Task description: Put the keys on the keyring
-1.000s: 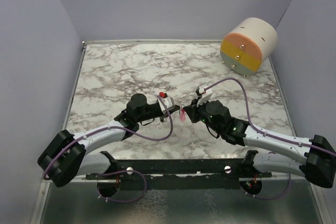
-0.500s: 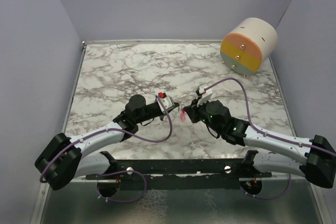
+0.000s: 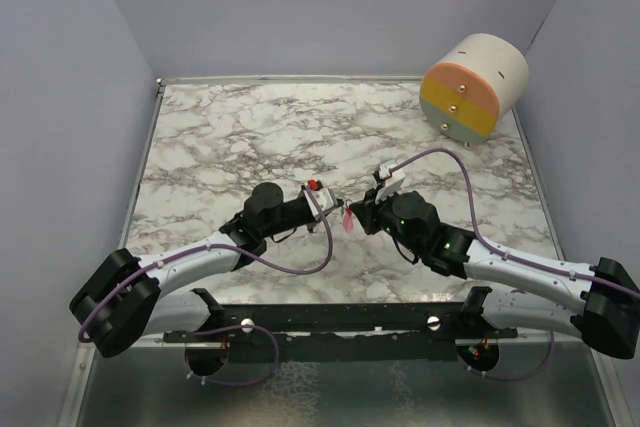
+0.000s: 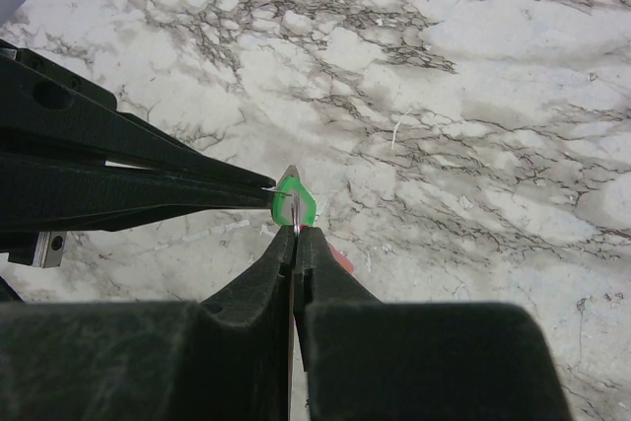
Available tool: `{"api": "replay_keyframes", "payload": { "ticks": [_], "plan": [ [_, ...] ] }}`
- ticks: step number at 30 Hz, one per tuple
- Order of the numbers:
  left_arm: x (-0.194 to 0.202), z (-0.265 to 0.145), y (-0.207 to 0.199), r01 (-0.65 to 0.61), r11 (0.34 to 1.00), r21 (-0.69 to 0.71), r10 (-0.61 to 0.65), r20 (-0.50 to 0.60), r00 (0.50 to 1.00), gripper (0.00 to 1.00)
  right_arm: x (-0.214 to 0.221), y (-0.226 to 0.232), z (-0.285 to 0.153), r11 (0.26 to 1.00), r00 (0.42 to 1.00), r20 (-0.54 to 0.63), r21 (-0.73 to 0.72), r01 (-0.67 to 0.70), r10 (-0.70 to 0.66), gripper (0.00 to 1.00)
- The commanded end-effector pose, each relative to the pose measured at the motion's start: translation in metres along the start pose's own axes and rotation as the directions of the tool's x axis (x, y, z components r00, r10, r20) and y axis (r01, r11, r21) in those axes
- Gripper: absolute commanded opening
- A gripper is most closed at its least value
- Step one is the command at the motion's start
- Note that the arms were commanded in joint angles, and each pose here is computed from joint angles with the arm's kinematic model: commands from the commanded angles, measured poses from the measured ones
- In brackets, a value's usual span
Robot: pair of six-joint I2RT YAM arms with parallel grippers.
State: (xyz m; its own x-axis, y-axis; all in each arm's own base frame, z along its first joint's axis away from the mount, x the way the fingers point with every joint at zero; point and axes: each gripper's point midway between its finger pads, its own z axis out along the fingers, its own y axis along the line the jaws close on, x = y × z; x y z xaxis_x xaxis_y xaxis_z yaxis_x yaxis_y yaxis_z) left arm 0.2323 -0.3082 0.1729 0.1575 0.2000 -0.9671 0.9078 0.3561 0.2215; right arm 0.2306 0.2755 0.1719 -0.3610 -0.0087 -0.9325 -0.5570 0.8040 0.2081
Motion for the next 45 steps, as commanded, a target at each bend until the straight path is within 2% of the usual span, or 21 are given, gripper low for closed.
{"api": "replay_keyframes", "payload": {
  "ticks": [1, 45],
  "plan": [
    [0.003, 0.001, 0.000, -0.012, 1.000, -0.009, 0.012, -0.010, 1.000, 0.00, -0.012, 0.008, -0.003, 1.000, 1.000, 0.020, -0.029, -0.009, 0.010, 0.01],
    [0.008, 0.006, -0.014, -0.001, 0.999, 0.038, 0.002, -0.029, 1.000, 0.00, -0.013, 0.004, -0.002, 1.000, 0.998, 0.055, -0.011, -0.026, 0.027, 0.01]
  ]
}}
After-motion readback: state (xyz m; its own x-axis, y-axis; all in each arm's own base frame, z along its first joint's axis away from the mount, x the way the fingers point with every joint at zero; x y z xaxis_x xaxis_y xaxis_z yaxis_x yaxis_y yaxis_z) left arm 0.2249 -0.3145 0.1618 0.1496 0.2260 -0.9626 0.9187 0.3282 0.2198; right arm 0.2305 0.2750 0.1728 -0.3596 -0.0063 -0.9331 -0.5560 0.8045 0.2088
